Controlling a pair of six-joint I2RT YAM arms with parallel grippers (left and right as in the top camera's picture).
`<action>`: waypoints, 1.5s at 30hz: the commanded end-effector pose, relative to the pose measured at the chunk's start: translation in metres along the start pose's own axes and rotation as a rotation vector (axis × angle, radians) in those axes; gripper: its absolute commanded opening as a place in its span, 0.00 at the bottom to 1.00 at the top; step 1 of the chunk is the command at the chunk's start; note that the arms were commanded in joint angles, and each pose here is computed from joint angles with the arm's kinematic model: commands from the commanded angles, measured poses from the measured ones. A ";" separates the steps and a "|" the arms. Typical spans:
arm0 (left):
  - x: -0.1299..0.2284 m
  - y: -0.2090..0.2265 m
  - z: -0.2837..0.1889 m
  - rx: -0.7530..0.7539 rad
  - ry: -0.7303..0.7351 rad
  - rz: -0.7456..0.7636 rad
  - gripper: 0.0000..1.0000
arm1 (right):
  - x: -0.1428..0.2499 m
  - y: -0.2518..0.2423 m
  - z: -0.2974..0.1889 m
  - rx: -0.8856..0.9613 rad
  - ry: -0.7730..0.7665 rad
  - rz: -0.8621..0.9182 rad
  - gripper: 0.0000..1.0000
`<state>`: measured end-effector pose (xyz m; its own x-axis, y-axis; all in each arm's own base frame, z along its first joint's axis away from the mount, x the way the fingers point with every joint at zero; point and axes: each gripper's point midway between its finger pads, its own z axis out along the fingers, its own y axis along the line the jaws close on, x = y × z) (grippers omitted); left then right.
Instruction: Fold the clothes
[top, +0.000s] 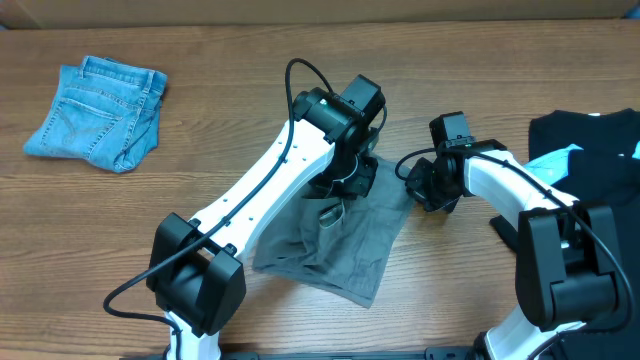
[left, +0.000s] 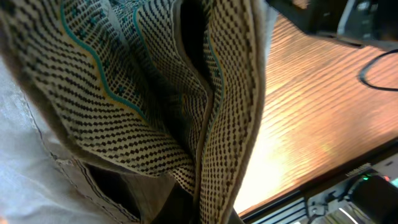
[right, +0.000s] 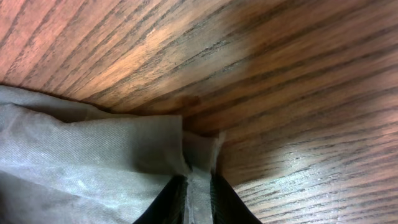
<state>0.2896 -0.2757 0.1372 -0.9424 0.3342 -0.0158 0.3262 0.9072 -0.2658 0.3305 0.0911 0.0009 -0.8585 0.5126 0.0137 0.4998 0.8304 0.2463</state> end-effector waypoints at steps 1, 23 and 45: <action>0.001 -0.015 0.000 0.066 0.011 -0.010 0.04 | 0.001 -0.004 0.007 0.012 0.012 0.017 0.18; 0.004 -0.033 0.009 0.033 -0.011 0.063 1.00 | -0.002 -0.005 -0.008 0.004 -0.003 0.029 0.46; -0.027 0.077 0.003 0.167 -0.056 0.096 0.20 | 0.108 0.034 -0.076 -0.236 0.216 -0.607 0.32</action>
<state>0.3580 -0.2013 0.1304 -0.9553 0.2762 -0.1052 0.2956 0.8946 -0.3352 0.2664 0.1497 0.1053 -0.9982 -0.0229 -0.0557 -0.0475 0.8672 0.4958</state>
